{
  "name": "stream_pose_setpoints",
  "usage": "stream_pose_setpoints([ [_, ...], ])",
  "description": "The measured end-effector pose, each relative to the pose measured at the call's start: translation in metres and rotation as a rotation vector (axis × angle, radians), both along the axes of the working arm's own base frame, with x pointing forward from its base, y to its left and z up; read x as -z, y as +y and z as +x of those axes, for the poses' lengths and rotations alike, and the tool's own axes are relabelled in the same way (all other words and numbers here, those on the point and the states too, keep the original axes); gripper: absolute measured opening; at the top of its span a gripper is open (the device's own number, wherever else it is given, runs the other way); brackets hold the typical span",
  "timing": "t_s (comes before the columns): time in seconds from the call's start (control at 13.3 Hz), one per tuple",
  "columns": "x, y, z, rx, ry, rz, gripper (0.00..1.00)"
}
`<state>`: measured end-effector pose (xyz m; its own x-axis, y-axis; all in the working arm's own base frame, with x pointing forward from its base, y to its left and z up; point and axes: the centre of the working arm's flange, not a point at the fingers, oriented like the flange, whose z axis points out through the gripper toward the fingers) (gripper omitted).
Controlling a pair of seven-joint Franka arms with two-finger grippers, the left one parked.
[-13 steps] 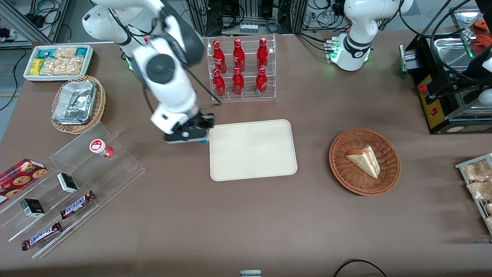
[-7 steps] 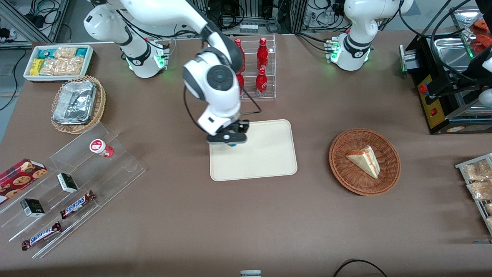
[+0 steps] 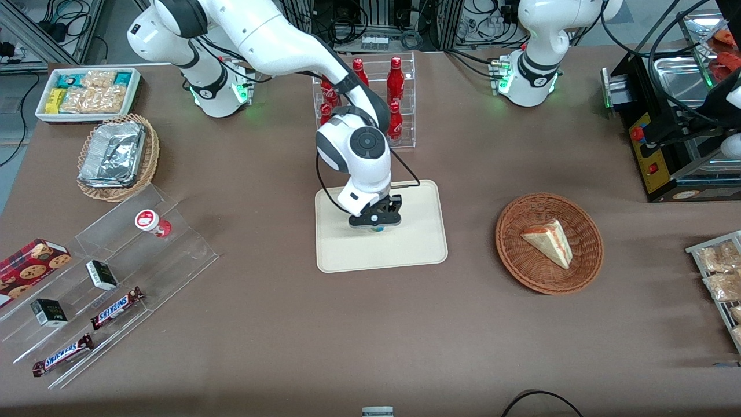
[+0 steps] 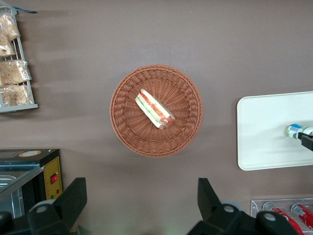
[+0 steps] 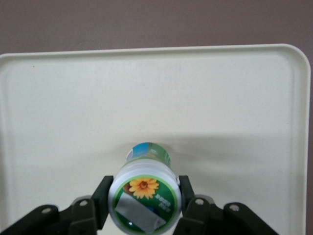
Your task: Place green gum on tray
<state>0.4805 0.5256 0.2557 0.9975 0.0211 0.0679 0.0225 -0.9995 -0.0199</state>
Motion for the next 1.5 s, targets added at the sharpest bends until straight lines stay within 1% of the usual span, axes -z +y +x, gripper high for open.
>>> stream_pose_setpoints([
  [0.53,0.015,0.002,-0.004,-0.006,0.011,-0.017,0.59],
  [0.6,0.016,0.002,-0.004,-0.005,0.012,-0.017,0.65],
  [0.83,0.014,0.003,-0.003,-0.002,0.009,-0.01,0.97],
  [0.9,0.011,0.004,-0.002,0.002,0.007,0.0,1.0],
  [0.98,0.006,0.004,0.0,0.007,0.002,0.01,1.0],
  [1.13,-0.02,-0.001,0.011,0.025,-0.018,0.034,1.0],
  [1.2,-0.041,-0.011,0.019,0.043,-0.018,0.04,1.0],
  [1.43,-0.132,-0.071,0.043,0.116,0.015,0.055,1.0],
  [1.5,-0.164,-0.097,0.046,0.118,0.036,0.054,1.0],
])
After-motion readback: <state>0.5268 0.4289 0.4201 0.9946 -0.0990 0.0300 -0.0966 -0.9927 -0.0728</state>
